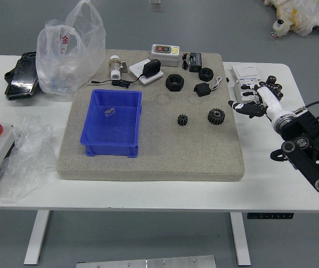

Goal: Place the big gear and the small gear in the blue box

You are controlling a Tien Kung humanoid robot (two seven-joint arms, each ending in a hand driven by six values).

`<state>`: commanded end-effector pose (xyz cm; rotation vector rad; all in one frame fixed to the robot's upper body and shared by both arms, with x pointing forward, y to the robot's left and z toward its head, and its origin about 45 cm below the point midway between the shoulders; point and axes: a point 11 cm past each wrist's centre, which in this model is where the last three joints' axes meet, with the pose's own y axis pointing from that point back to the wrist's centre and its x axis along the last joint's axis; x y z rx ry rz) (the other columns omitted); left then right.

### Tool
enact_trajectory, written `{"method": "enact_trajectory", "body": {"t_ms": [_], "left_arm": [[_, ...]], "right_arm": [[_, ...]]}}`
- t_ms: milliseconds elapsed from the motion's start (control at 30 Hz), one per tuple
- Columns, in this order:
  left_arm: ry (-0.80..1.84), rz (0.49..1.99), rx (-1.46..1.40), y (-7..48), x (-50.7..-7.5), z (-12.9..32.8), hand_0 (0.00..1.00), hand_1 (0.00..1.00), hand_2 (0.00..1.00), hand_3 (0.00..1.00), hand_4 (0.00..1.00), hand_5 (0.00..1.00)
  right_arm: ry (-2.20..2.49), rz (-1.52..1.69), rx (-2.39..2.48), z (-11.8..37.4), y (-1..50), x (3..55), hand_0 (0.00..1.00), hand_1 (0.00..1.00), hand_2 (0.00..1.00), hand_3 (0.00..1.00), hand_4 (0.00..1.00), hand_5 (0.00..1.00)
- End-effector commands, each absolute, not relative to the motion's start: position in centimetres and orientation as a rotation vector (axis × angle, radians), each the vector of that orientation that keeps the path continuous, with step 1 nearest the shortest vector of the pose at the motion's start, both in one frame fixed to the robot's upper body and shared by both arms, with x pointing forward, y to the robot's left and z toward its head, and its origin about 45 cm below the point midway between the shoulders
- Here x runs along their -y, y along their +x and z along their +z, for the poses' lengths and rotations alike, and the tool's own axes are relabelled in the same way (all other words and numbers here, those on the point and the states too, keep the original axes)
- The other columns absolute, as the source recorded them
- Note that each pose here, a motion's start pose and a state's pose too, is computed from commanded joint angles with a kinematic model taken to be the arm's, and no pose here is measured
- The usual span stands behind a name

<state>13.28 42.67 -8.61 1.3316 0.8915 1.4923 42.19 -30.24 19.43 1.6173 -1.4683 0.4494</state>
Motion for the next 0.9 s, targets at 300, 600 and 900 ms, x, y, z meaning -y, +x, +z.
{"method": "enact_trajectory", "body": {"t_ms": [300, 600, 900], "left_arm": [[1.341, 1.497, -0.898, 13.2, -42.9, -8.5, 0.65, 0.521, 0.558, 0.705, 0.671, 0.344], [1.346, 1.498, -0.902, 13.2, -42.9, -8.5, 0.65, 0.522, 0.558, 0.705, 0.671, 0.344], [1.348, 1.498, -0.902, 13.3, -43.0, -8.5, 0.65, 0.522, 0.558, 0.705, 0.671, 0.344]], "right_arm": [[1.444, 0.725, 1.244, 19.3, 43.3, 27.7, 0.352, 0.662, 0.879, 0.896, 0.849, 0.341], [1.426, 0.817, 1.097, 18.0, 44.0, 24.9, 0.348, 0.659, 0.878, 0.891, 0.857, 0.35], [1.448, 0.787, 1.056, 16.7, 43.9, 24.3, 0.34, 0.651, 0.815, 0.882, 0.875, 0.371]]}}
